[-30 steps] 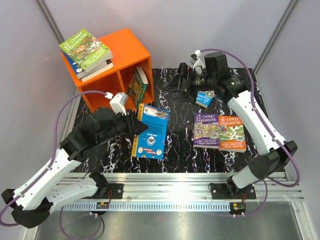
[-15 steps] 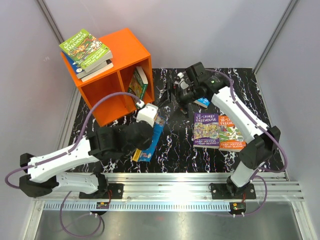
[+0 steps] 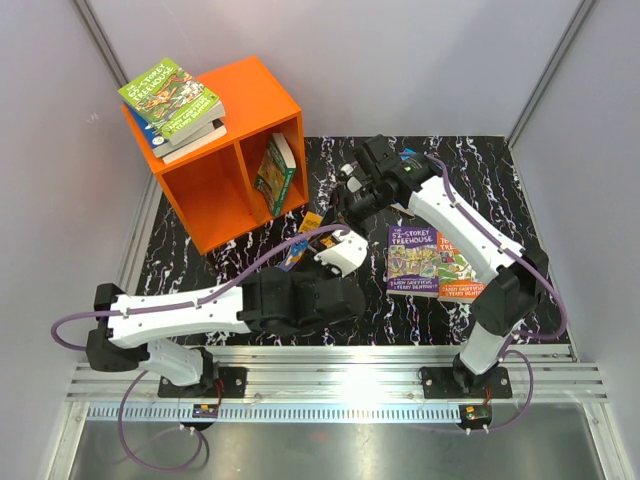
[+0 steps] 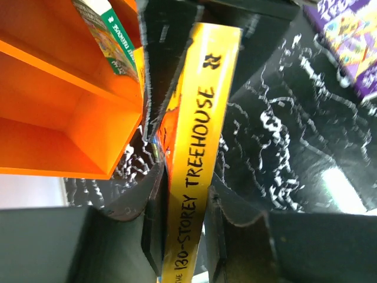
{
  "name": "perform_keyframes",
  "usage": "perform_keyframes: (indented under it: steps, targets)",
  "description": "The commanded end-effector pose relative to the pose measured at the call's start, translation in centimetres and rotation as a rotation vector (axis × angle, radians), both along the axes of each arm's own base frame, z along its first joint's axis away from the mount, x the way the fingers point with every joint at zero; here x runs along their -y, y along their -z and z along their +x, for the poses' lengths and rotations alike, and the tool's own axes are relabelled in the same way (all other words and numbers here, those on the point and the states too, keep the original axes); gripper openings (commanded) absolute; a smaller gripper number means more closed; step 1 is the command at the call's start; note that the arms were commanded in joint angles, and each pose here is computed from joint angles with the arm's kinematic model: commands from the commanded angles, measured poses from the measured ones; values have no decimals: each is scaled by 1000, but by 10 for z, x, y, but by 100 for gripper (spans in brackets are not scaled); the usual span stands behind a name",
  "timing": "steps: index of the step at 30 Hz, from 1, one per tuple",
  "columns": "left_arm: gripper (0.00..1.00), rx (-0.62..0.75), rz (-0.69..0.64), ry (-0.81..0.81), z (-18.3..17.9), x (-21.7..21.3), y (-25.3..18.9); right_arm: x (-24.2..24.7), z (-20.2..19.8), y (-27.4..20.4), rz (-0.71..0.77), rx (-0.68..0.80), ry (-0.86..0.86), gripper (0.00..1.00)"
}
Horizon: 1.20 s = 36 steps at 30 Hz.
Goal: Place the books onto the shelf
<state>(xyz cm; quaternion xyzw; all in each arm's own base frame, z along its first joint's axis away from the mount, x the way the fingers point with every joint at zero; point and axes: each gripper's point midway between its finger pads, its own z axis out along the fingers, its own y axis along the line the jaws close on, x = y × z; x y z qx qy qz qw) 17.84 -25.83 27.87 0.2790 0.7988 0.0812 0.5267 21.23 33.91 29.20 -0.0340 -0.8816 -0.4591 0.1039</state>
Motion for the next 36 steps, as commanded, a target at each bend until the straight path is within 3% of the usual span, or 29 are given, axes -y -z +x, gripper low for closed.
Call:
perform_keyframes:
  steps: [1,3,6,7,9,10,11,18,26,36]
  targets:
    - [0,101,-195,-122,10,-11,-42,2,-15,-29,78,44,-56,0]
    - [0,83,-236,-136,8,-13,-42,4,-12,-27,59,62,-50,0]
    - [26,19,-313,-173,0,-24,-40,14,-1,-19,-28,146,-46,0]
    - [39,-8,-334,-173,-4,-33,-40,19,5,-15,-63,222,-72,0]
    - [80,-87,-418,-167,-14,-34,-36,33,28,-8,-217,338,-52,0]
    - [94,-111,-465,-171,-19,-47,-38,33,43,-13,-239,430,-60,0]
    - [99,-157,-532,-173,-25,-49,-37,37,54,-13,-280,482,-44,0]
    - [99,-254,-837,-162,-46,-102,-41,12,116,-46,-198,784,26,0]
    - [99,-310,-850,-243,-55,-135,-28,3,176,-63,-215,1060,136,0]
    - [99,-325,-859,-288,-56,-139,-30,-30,207,-83,-92,1112,259,0]
